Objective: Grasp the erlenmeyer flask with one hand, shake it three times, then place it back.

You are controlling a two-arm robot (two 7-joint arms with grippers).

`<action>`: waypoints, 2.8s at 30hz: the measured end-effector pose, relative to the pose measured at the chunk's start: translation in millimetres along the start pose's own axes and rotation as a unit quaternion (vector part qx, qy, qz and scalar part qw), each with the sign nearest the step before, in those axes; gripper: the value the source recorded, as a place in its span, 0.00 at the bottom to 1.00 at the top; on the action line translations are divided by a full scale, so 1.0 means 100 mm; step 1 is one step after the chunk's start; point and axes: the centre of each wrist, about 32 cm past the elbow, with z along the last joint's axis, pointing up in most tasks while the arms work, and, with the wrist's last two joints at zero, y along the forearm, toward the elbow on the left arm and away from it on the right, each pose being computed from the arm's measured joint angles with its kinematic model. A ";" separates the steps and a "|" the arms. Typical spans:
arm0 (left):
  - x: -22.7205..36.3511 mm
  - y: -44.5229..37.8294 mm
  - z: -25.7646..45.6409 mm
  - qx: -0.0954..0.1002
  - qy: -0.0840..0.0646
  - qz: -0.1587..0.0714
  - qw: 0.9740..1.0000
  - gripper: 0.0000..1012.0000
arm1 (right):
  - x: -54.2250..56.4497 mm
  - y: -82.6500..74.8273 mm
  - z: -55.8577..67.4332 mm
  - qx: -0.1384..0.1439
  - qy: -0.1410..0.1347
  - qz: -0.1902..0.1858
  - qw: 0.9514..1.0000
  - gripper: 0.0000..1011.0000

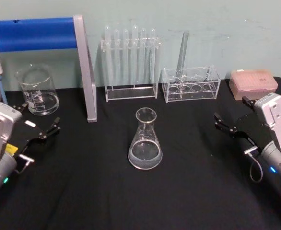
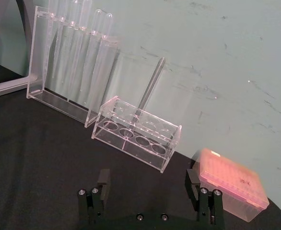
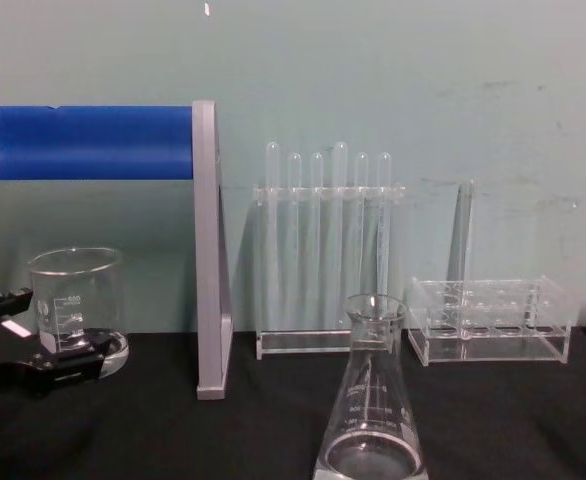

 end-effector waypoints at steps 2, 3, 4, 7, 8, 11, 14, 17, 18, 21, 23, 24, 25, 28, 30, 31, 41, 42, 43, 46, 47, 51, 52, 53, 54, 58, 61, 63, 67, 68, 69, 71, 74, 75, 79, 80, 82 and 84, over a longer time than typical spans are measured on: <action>0.000 0.000 0.000 0.000 0.000 0.000 1.000 0.99 | 0.00 0.00 0.00 0.000 0.000 0.000 1.000 0.99; 0.000 0.000 0.000 0.000 0.000 0.000 1.000 0.99 | 0.00 0.00 0.00 0.000 0.000 0.000 1.000 0.99; 0.000 0.000 0.000 0.000 0.000 0.000 1.000 0.99 | 0.00 0.00 0.00 0.000 0.000 0.000 1.000 0.99; 0.000 0.000 0.000 0.000 0.000 0.000 1.000 0.99 | 0.00 0.00 0.00 0.000 0.000 0.000 1.000 0.99; 0.000 0.000 0.000 0.000 0.000 0.000 1.000 0.99 | 0.00 0.00 0.00 0.000 0.000 0.000 1.000 0.99; 0.000 0.000 0.000 0.000 0.000 0.000 1.000 0.99 | 0.00 0.00 0.00 0.000 0.000 0.000 1.000 0.99; 0.000 0.000 0.000 0.000 0.000 0.000 1.000 0.99 | 0.00 0.00 0.00 0.000 0.000 0.000 1.000 0.99; 0.000 0.000 0.000 0.000 0.000 0.000 1.000 0.99 | 0.00 0.00 0.00 0.000 0.000 0.000 1.000 0.99; 0.000 0.000 0.000 0.000 0.000 0.000 1.000 0.99 | 0.00 0.00 0.00 0.000 0.000 0.000 1.000 0.99; 0.000 0.000 0.000 0.000 0.000 0.000 1.000 0.99 | 0.00 0.00 0.00 0.000 0.000 0.000 1.000 0.99; 0.000 0.000 0.000 0.000 0.000 0.000 1.000 0.99 | 0.00 0.00 0.00 0.000 0.000 0.000 1.000 0.99; 0.000 0.000 0.000 0.000 0.000 0.000 1.000 0.99 | 0.00 0.00 0.00 0.000 0.000 0.000 1.000 0.99; 0.000 0.000 0.000 0.000 0.000 0.000 1.000 0.99 | 0.00 0.00 0.00 0.000 0.000 0.000 1.000 0.99; 0.000 0.000 0.000 0.000 0.000 0.000 1.000 0.99 | 0.00 0.00 0.00 0.000 0.000 0.000 1.000 0.99; 0.000 0.000 0.000 0.000 0.000 0.000 1.000 0.99 | 0.00 0.00 0.00 0.000 0.000 0.000 1.000 0.99; 0.000 0.000 0.000 0.000 0.000 0.000 1.000 0.99 | 0.00 0.00 0.00 0.000 0.000 0.000 1.000 0.99; 0.000 0.000 0.000 0.000 0.000 0.000 1.000 0.99 | 0.01 -0.03 0.01 0.002 0.001 0.003 1.000 0.99; 0.000 0.000 0.000 0.000 0.000 0.000 1.000 0.99 | 0.01 -0.04 0.01 0.003 0.002 0.005 1.000 0.99; 0.000 0.000 0.000 0.000 0.000 0.000 1.000 0.99 | 0.01 -0.05 0.01 0.004 0.002 0.006 1.000 0.99; 0.000 0.000 0.000 0.000 0.000 0.000 1.000 0.99 | 0.01 -0.11 0.02 0.009 0.006 0.014 1.000 0.99; 0.000 0.000 0.000 0.000 0.000 0.000 1.000 0.99 | 0.01 -0.13 0.02 0.010 0.008 0.015 1.000 0.99; 0.000 0.000 0.000 0.000 0.000 0.000 1.000 0.99 | 0.00 -0.21 0.04 0.014 0.021 0.027 0.999 0.99; 0.000 0.000 0.000 0.000 0.000 0.000 1.000 0.99 | -0.01 -0.23 0.04 0.014 0.025 0.031 0.999 0.99; 0.000 0.000 0.000 0.000 0.000 0.000 1.000 0.99 | -0.01 -0.25 0.04 0.015 0.029 0.034 0.999 0.99; 0.000 0.000 0.000 0.000 0.000 0.000 1.000 0.99 | -0.03 -0.28 0.05 0.016 0.036 0.041 0.998 0.99; 0.000 0.000 0.000 0.000 0.000 0.000 1.000 0.99 | -0.09 -0.35 0.06 0.020 0.059 0.063 0.996 0.99; 0.000 0.000 0.000 0.000 0.000 0.000 1.000 0.99 | -0.14 -0.38 0.07 0.020 0.075 0.081 0.994 0.99; 0.000 0.000 0.000 0.000 0.000 0.000 1.000 0.99 | -0.19 -0.40 0.08 0.020 0.084 0.094 0.992 0.99; 0.000 0.000 0.000 0.000 0.000 0.000 1.000 0.99 | -0.28 -0.41 0.10 0.023 0.097 0.114 0.988 0.99; 0.000 0.000 0.000 0.000 0.000 0.000 1.000 0.99 | -0.29 -0.41 0.11 0.023 0.100 0.118 0.988 0.99; 0.000 0.000 0.000 0.000 0.000 0.000 1.000 0.99 | -0.33 -0.40 0.12 0.025 0.104 0.125 0.986 0.99; 0.000 0.000 0.000 0.000 0.000 0.000 1.000 0.99 | -0.36 -0.40 0.13 0.026 0.107 0.131 0.985 0.99; 0.000 0.000 0.000 0.000 0.000 0.000 1.000 0.99 | -0.42 -0.37 0.15 0.031 0.112 0.143 0.983 0.99; 0.000 0.000 0.000 0.000 0.000 0.000 1.000 0.99 | -0.45 -0.34 0.16 0.034 0.113 0.150 0.982 0.99; 0.000 0.000 0.000 0.000 0.000 0.000 1.000 0.99 | -0.50 -0.30 0.17 0.038 0.111 0.161 0.980 0.99; 0.000 0.000 0.000 0.000 0.000 0.000 1.000 0.99 | -0.53 -0.27 0.18 0.041 0.109 0.167 0.979 0.99; 0.000 0.000 0.000 0.000 0.000 0.000 1.000 0.99 | -0.56 -0.24 0.19 0.043 0.108 0.171 0.978 0.99; 0.000 0.000 0.000 0.000 0.000 0.000 1.000 0.99 | -0.60 -0.19 0.21 0.047 0.105 0.178 0.977 0.99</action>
